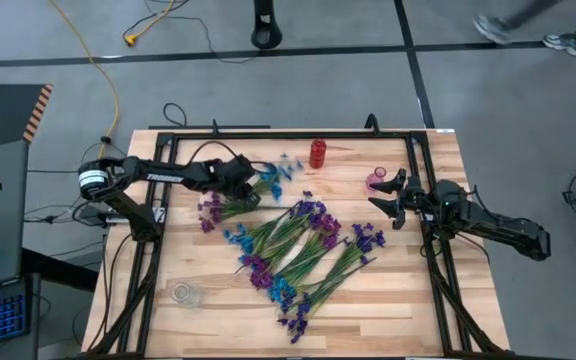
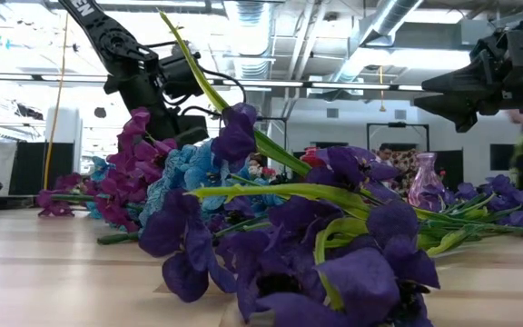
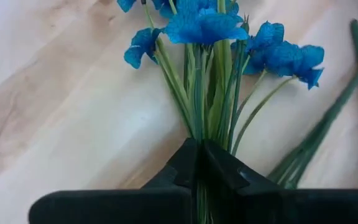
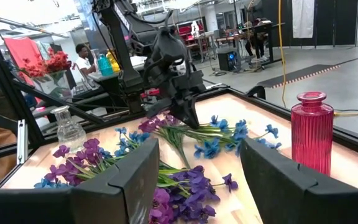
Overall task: Sort flowers into vase by color
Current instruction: Put the top blue flowers into the red vase
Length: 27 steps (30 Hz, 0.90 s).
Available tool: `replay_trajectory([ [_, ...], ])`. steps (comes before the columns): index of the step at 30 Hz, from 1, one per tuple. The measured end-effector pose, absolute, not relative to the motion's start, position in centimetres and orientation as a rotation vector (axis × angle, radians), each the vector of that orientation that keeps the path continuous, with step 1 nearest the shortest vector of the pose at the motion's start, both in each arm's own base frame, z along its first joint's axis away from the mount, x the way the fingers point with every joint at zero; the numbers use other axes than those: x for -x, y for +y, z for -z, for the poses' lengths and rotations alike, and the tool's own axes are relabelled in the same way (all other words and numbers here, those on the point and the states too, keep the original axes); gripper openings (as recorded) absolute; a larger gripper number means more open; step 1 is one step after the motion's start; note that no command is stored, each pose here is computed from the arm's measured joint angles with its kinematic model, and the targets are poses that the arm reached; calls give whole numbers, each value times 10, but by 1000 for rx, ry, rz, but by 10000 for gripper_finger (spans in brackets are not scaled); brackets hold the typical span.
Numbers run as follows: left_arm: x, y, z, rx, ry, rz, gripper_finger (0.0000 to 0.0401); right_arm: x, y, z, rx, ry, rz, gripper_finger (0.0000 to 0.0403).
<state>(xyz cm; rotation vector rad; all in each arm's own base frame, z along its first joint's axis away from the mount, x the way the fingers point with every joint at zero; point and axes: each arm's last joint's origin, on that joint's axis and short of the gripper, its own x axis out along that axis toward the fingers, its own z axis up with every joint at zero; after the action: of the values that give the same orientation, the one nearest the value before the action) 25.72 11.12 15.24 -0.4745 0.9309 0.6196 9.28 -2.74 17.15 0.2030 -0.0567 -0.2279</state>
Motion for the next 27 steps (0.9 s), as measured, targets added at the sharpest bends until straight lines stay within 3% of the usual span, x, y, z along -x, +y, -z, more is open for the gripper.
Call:
replay_trajectory([
  [11, -257, 120, -157, 518, 897, -616, 0, -93, -27, -171, -203, -56, 228, 253],
  [27, -275, 127, -211, 489, 772, -554, 0, -93, -27, -171, -203, -57, 227, 253],
])
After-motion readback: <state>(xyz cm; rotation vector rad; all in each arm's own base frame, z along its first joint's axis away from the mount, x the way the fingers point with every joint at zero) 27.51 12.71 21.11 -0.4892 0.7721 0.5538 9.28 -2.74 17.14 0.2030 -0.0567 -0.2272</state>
